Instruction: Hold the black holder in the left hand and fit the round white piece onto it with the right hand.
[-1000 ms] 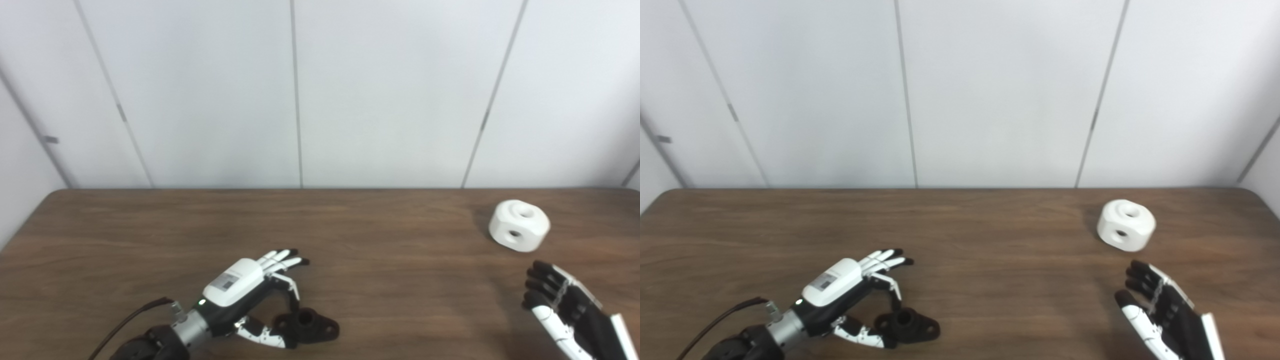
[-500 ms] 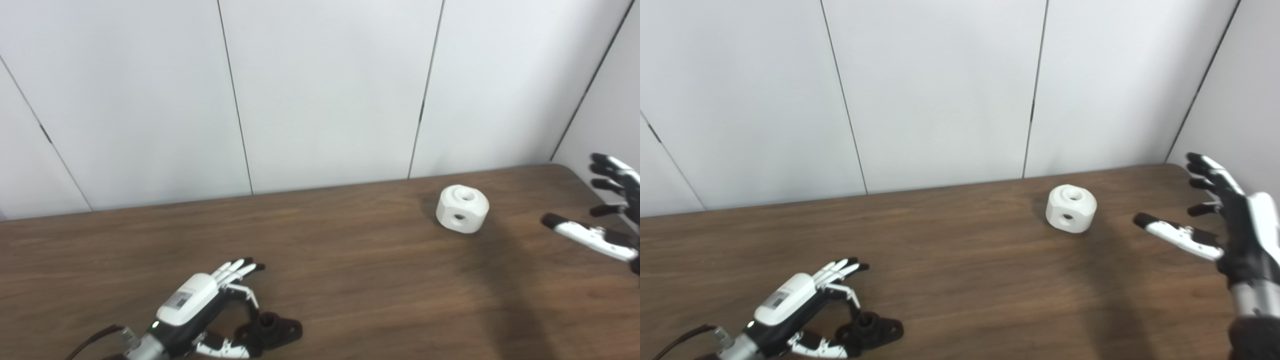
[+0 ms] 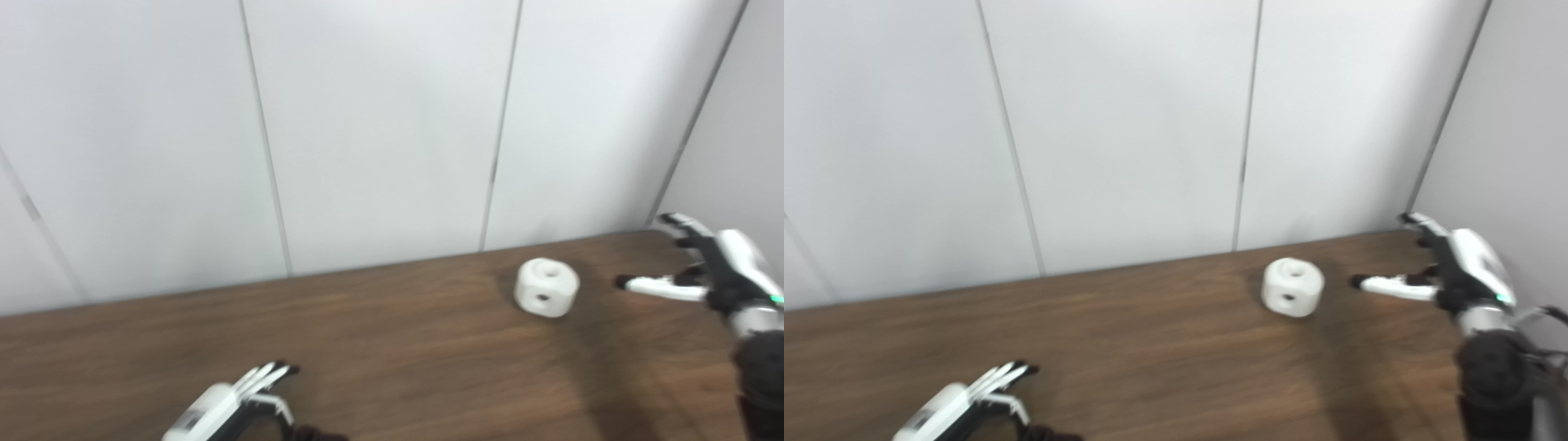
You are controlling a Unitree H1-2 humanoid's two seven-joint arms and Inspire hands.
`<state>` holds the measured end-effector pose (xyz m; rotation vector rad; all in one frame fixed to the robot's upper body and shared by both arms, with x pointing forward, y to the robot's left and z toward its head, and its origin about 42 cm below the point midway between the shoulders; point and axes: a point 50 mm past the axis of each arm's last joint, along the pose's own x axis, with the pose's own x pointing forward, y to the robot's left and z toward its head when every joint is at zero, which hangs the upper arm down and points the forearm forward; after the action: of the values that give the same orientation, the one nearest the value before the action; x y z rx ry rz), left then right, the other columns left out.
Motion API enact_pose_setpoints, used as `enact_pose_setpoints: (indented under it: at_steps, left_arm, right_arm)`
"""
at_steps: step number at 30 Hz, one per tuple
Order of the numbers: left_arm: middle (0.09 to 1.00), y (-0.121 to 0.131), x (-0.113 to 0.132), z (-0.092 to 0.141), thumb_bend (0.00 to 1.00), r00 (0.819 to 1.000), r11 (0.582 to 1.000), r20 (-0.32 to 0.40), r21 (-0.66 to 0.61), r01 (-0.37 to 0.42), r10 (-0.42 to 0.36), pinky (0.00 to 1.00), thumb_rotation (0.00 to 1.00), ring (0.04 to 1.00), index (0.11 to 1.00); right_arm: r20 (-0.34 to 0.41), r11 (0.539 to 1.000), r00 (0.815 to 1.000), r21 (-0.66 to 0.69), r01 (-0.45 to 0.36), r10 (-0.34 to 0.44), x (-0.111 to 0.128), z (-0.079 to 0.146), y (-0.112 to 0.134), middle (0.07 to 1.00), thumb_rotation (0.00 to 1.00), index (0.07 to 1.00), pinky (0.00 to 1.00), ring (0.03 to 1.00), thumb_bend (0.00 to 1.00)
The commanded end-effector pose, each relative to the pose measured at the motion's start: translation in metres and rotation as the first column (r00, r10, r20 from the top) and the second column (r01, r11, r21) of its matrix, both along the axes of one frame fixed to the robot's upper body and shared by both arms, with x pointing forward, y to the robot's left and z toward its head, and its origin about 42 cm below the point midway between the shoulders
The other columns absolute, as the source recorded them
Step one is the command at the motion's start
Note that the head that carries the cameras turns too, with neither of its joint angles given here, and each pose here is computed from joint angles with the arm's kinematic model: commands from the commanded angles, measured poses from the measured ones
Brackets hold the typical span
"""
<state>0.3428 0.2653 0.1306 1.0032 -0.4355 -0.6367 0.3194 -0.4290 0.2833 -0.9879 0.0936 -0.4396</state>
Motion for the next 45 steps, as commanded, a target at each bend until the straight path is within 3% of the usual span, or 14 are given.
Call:
enact_pose_setpoints:
  at_steps: [1, 8, 17, 20, 25, 31, 36, 45]
  left_arm:
    - [0.961, 0.020, 0.009, 0.007, 0.51, 0.999, 0.998, 0.015, 0.049, -0.034, 0.034, 1.00, 0.04, 1.000, 0.481]
    - [0.951, 0.026, 0.019, 0.000, 0.51, 0.999, 0.997, 0.003, 0.058, -0.048, 0.048, 1.00, 0.04, 1.000, 0.480]
    - [0.970, 0.030, 0.027, -0.004, 0.51, 0.998, 0.996, -0.004, 0.054, -0.065, 0.065, 1.00, 0.04, 1.000, 0.480]
    - [0.972, 0.033, 0.028, -0.002, 0.51, 0.998, 0.996, 0.000, 0.059, -0.065, 0.065, 1.00, 0.04, 1.000, 0.481]
    - [0.971, 0.036, 0.026, 0.000, 0.51, 0.998, 0.996, 0.020, 0.069, -0.062, 0.061, 1.00, 0.04, 1.000, 0.481]
    - [0.982, 0.039, 0.021, 0.005, 0.51, 0.998, 0.996, 0.032, 0.076, -0.047, 0.045, 1.00, 0.04, 1.000, 0.481]
    - [0.988, 0.040, 0.017, 0.006, 0.51, 0.999, 0.997, 0.024, 0.063, -0.042, 0.041, 1.00, 0.04, 1.000, 0.481]
    - [0.987, 0.040, 0.011, 0.008, 0.51, 0.999, 0.998, 0.025, 0.060, -0.034, 0.033, 1.00, 0.04, 1.000, 0.480]
  right_arm:
    - [0.074, 0.998, 0.997, -0.062, 0.011, -0.006, 0.006, 0.028, -0.004, 0.925, 0.51, 0.914, 0.60, 0.875, 1.00]
    - [0.096, 0.998, 0.995, -0.059, -0.005, 0.010, 0.026, 0.034, 0.002, 0.948, 0.48, 0.946, 0.67, 0.908, 1.00]
    - [0.070, 0.997, 0.997, -0.074, -0.021, 0.026, 0.048, 0.035, 0.002, 0.974, 0.50, 0.970, 0.73, 0.946, 1.00]
    - [0.045, 0.996, 0.998, -0.082, -0.036, 0.040, 0.054, 0.035, 0.003, 0.976, 0.50, 0.961, 0.72, 0.942, 1.00]
    - [-0.059, 0.990, 0.995, -0.115, -0.086, 0.080, 0.064, 0.030, 0.008, 0.982, 0.52, 0.951, 0.72, 0.943, 1.00]
    - [-0.151, 0.983, 0.981, -0.111, -0.143, 0.126, 0.079, 0.019, 0.019, 0.991, 0.49, 0.944, 0.76, 0.966, 1.00]
    - [-0.222, 0.974, 0.964, -0.139, -0.176, 0.143, 0.094, 0.009, 0.029, 0.989, 0.53, 0.938, 0.78, 0.963, 1.00]
    - [-0.270, 0.962, 0.942, -0.124, -0.241, 0.201, 0.108, -0.006, 0.045, 1.000, 0.51, 0.941, 0.88, 0.999, 1.00]
